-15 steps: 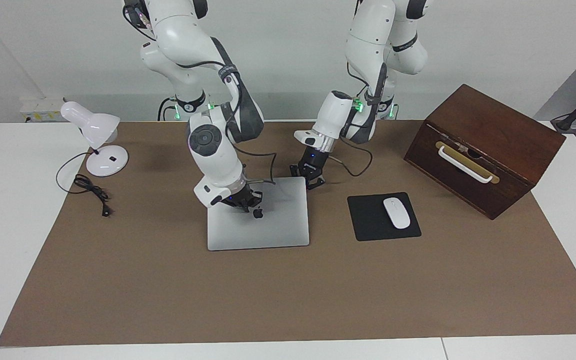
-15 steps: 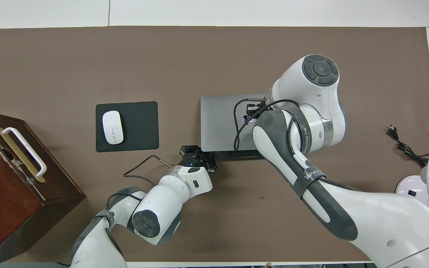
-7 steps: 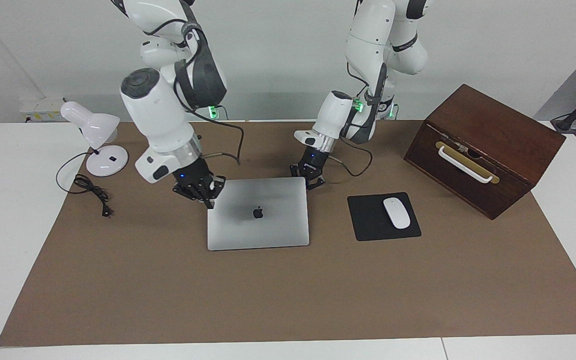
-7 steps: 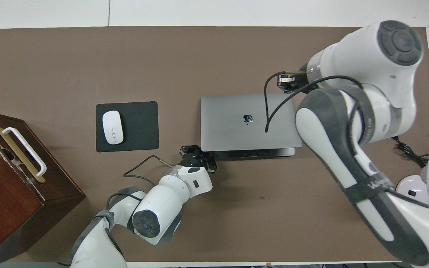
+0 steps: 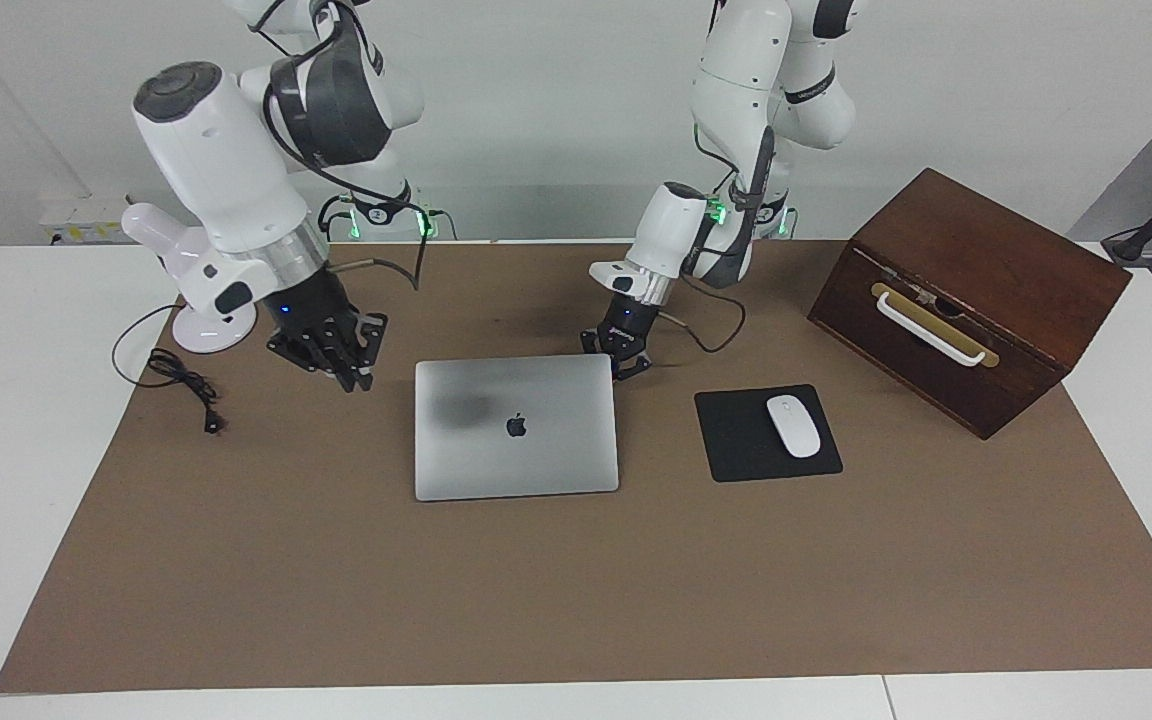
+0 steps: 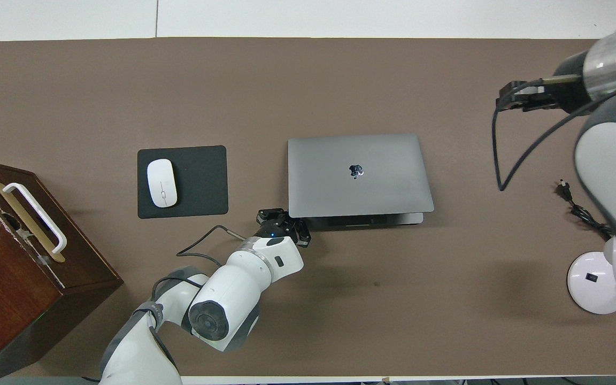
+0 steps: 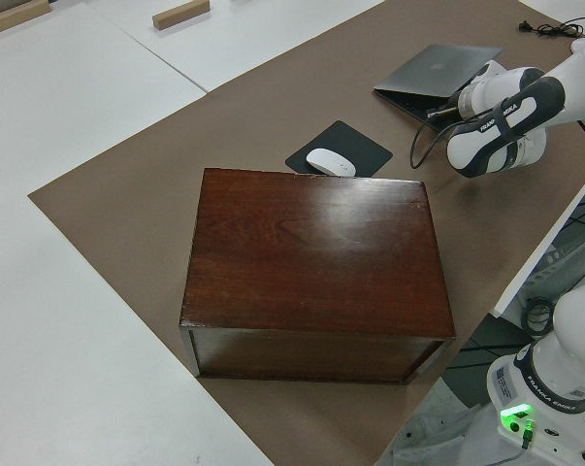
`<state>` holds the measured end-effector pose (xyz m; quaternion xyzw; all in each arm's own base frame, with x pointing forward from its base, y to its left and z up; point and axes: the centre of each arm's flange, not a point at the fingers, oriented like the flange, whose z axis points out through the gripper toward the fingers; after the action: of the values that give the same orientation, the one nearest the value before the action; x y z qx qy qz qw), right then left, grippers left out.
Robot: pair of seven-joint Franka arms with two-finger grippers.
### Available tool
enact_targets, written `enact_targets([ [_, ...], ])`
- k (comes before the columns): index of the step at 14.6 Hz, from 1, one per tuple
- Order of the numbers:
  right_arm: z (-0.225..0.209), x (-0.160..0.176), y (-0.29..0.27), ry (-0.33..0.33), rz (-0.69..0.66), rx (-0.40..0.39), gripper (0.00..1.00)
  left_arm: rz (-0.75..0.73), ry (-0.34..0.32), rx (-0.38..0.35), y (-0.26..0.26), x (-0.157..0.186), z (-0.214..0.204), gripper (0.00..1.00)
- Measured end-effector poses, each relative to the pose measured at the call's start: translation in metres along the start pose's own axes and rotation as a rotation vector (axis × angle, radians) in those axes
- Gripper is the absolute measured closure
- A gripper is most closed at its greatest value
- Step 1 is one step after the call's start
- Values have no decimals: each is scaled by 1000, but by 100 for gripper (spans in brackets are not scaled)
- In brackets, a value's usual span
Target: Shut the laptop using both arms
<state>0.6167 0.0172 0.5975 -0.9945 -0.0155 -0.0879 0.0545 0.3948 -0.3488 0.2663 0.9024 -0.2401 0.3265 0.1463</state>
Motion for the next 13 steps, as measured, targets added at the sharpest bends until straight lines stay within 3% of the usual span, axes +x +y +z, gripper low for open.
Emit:
enact_targets([
  [3,-9,-12,36,-66,1,-43,5,-31,1,1,0,0,0,99],
  [4,-13,-16,42,-86,5,-67,0,-37,0,2,-1,1,0,99],
  [6,-20,-21,51,-97,14,-88,0,-50,-12,4,-2,2,-1,99],
  [13,-47,-24,51,-91,66,-131,0,-89,-169,16,-14,37,-39,99],
])
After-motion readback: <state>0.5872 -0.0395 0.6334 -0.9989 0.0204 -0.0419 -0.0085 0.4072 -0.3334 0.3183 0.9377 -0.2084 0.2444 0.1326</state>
